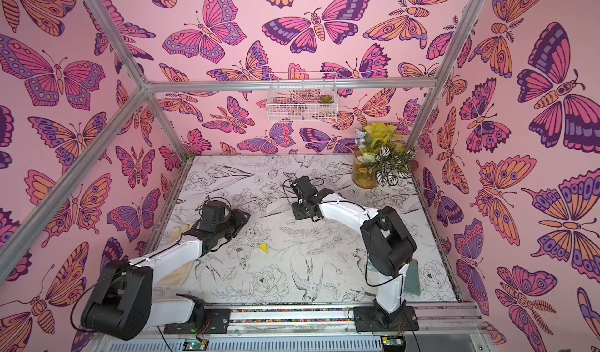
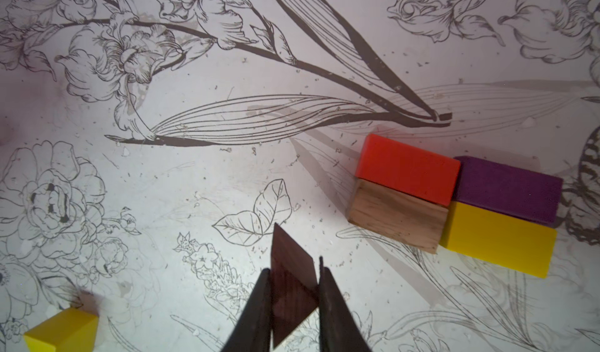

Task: Assemble a piece of candy with building blocks
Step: Assemble the building block at the center of the board.

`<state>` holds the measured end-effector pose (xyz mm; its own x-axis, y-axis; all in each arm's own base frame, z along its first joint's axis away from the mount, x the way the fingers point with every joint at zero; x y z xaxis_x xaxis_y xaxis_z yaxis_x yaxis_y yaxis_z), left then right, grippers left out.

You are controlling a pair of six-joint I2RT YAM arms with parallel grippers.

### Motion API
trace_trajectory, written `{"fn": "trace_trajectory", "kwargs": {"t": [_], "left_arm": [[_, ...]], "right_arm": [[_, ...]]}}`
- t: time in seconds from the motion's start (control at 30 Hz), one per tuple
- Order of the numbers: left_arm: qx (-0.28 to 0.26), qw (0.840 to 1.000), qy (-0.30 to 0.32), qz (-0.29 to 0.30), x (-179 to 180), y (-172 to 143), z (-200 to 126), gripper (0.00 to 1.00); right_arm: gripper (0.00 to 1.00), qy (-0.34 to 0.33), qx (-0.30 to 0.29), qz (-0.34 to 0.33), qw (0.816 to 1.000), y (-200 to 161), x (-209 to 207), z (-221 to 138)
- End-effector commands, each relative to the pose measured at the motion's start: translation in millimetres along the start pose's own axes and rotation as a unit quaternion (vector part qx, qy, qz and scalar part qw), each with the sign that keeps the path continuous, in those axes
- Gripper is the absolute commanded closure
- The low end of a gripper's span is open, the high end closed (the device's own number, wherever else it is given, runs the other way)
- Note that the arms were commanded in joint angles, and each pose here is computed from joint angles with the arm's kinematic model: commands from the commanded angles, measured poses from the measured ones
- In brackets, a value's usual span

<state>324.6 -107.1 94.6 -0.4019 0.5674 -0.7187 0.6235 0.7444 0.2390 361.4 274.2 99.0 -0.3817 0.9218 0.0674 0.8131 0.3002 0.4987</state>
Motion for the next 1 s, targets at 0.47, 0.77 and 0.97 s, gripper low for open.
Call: {"fn": "trace_trajectory", "kwargs": {"t": [0.47, 0.77, 0.97], "left_arm": [[-0.001, 1.000, 0.018, -0.004, 19, 3, -4, 0.45], [0.000, 1.000, 0.016, -0.004, 19, 4, -4, 0.45], [0.001, 1.000, 0.017, -0.005, 20, 4, -4, 0.45]], "right_arm": [[0.84, -0.067, -0.005, 0.016, 0.998, 17, -6, 31], [0.84, -0.081, 0.001, 0.025, 0.996, 19, -8, 40], [0.82, -0.095, 0.002, 0.044, 0.995, 17, -12, 42]]}}
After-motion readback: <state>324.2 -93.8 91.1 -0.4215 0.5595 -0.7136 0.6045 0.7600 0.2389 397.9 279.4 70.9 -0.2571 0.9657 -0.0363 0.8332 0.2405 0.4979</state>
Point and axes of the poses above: each gripper's point midway between its finger pads, its own z axis out along the fingers, its own x axis along the line the jaws close on, y = z × x, the point moved 2 cm from there along -z, back along the fingers, and after that the axes turned 5 degrees about -z, right-handed, at the moved point
